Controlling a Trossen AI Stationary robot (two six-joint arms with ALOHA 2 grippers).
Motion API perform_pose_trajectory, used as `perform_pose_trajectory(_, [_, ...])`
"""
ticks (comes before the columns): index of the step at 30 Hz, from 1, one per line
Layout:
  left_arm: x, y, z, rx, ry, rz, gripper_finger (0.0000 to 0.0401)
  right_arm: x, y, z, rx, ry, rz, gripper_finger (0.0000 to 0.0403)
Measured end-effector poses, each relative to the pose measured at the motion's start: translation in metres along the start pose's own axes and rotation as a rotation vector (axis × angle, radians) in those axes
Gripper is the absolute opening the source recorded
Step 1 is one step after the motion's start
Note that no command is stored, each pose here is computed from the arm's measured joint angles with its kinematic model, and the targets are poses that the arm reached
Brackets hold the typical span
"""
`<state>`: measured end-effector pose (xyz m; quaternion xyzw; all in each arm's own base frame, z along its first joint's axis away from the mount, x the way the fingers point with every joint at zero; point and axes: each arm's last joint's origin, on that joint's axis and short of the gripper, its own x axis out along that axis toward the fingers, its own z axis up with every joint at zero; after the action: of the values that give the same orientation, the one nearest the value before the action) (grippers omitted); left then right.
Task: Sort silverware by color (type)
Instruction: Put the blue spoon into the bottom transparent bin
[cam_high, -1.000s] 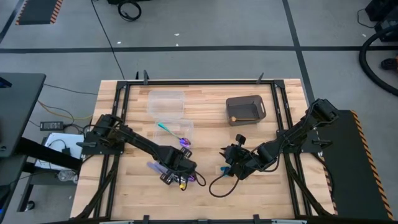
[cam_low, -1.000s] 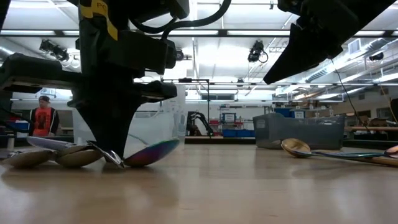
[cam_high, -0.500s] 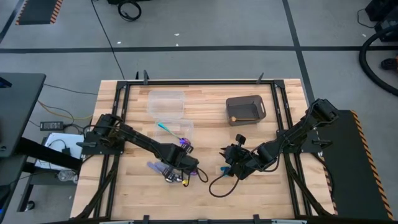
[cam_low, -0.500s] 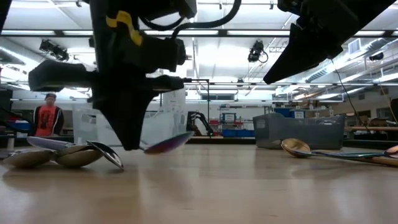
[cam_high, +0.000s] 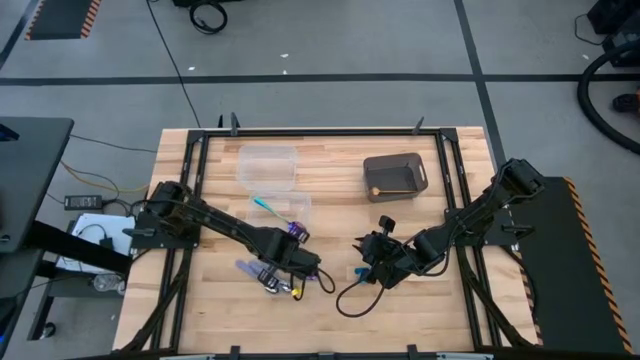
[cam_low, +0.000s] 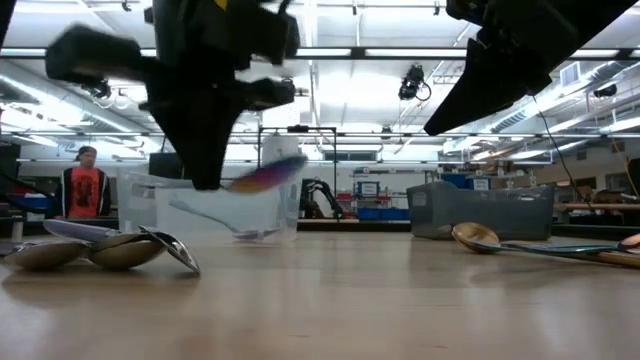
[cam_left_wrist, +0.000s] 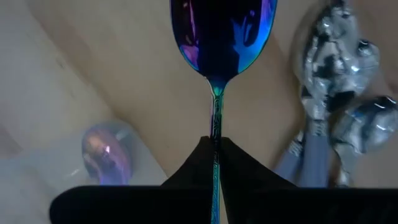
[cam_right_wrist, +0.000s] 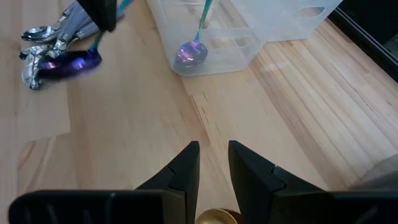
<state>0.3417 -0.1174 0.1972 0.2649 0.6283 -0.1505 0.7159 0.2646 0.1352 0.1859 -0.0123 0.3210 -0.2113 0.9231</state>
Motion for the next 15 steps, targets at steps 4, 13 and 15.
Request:
perform_pose_trajectory(4, [-0.018, 0.001, -0.005, -0.029, -0.021, 0.010, 0.0015, 0.001, 0.000, -0.002, 0.003, -0.002, 0.001, 0.0095])
perform_pose_trajectory(13, [-0.056, 0.005, -0.022, -0.081, -0.079, 0.048, 0.0015, 0.003, -0.001, -0.006, 0.013, -0.008, 0.009, 0.0095])
perform_pose_trajectory(15, [-0.062, 0.008, -0.025, -0.093, -0.088, 0.061, 0.0015, 0.003, 0.000, -0.005, 0.010, -0.009, 0.016, 0.0095])
